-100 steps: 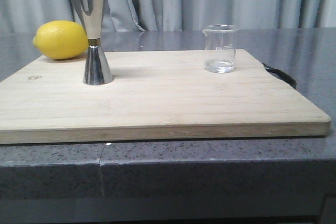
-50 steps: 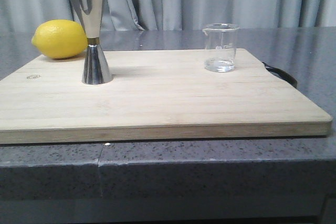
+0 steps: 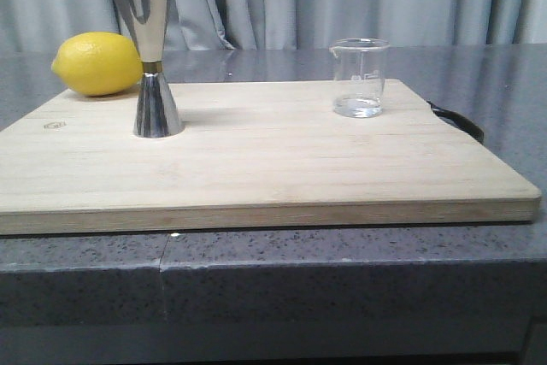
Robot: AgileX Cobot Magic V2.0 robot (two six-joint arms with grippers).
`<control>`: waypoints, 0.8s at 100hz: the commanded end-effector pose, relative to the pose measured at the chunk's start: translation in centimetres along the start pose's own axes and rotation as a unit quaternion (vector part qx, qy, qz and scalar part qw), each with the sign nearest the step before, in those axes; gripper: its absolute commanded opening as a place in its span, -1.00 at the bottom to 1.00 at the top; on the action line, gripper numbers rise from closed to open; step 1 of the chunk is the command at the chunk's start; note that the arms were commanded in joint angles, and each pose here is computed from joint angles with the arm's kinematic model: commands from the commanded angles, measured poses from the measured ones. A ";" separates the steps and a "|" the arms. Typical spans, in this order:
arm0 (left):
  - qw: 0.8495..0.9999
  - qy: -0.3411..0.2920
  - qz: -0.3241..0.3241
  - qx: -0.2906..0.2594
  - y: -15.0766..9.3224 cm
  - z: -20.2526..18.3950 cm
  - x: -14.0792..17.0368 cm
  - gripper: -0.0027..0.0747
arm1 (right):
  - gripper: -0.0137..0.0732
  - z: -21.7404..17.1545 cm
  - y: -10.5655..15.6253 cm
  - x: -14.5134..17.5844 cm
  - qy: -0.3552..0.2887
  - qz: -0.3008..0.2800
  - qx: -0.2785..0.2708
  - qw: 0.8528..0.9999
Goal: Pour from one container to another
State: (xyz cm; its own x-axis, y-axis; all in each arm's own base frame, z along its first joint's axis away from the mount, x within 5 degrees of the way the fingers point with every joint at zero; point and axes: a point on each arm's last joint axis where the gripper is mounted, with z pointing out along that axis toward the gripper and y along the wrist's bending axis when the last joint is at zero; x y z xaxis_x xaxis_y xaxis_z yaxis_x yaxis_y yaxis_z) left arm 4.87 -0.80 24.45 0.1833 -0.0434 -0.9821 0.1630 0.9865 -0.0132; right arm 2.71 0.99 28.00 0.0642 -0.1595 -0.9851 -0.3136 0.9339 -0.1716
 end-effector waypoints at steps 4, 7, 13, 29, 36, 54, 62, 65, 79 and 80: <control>0.998 -0.059 -0.011 0.011 -0.2 -0.3 -1.7 -0.98 | -0.84 -0.5 -0.3 -1.4 -0.056 0.003 0.012 0.998; 0.998 -0.059 -0.011 0.011 -0.2 -0.3 -1.7 -0.98 | -0.84 -0.5 -0.3 -1.4 -0.056 0.003 0.012 0.998; 0.998 -0.059 -0.011 0.011 -0.2 -0.3 -1.7 -0.98 | -0.84 -0.5 -0.3 -1.4 -0.056 0.003 0.012 0.998; 0.998 -0.059 -0.011 0.011 -0.2 -0.3 -1.7 -0.98 | -0.84 -0.5 -0.3 -1.4 -0.056 0.003 0.012 0.998; 0.998 -0.059 -0.011 0.011 -0.2 -0.3 -1.7 -0.98 | -0.84 -0.5 -0.3 -1.4 -0.056 0.003 0.012 0.998; 0.998 -0.059 -0.011 0.011 -0.2 -0.3 -1.7 -0.98 | -0.84 -0.5 -0.3 -1.4 -0.056 0.003 0.012 0.998; 0.998 -0.055 -0.014 0.010 -0.2 -0.3 -1.7 -0.98 | -0.84 -0.5 -0.3 -1.4 -0.056 0.003 0.012 0.998; 0.998 -0.055 -0.025 0.010 -0.2 -0.3 -1.6 -0.98 | -0.84 -0.5 -0.3 -1.4 -0.056 0.003 0.012 0.998; 0.997 -0.051 -0.063 0.000 0.0 -0.3 -1.5 -0.98 | -0.84 -0.5 -0.3 -1.4 -0.056 0.003 0.012 0.998; 0.997 -0.050 -0.060 -0.001 0.0 -0.3 -1.4 -0.98 | -0.84 -0.5 -0.3 -1.4 -0.056 0.003 0.012 0.998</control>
State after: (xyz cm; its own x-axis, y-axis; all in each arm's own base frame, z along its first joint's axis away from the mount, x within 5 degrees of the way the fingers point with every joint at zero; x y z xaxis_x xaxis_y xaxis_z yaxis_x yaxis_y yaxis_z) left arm 4.88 -0.78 24.40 0.1608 -0.1398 -0.9770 0.1779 0.9778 -0.1106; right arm 2.70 1.01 28.00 0.0620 -0.1513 -0.9865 -0.3167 0.9344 -0.1632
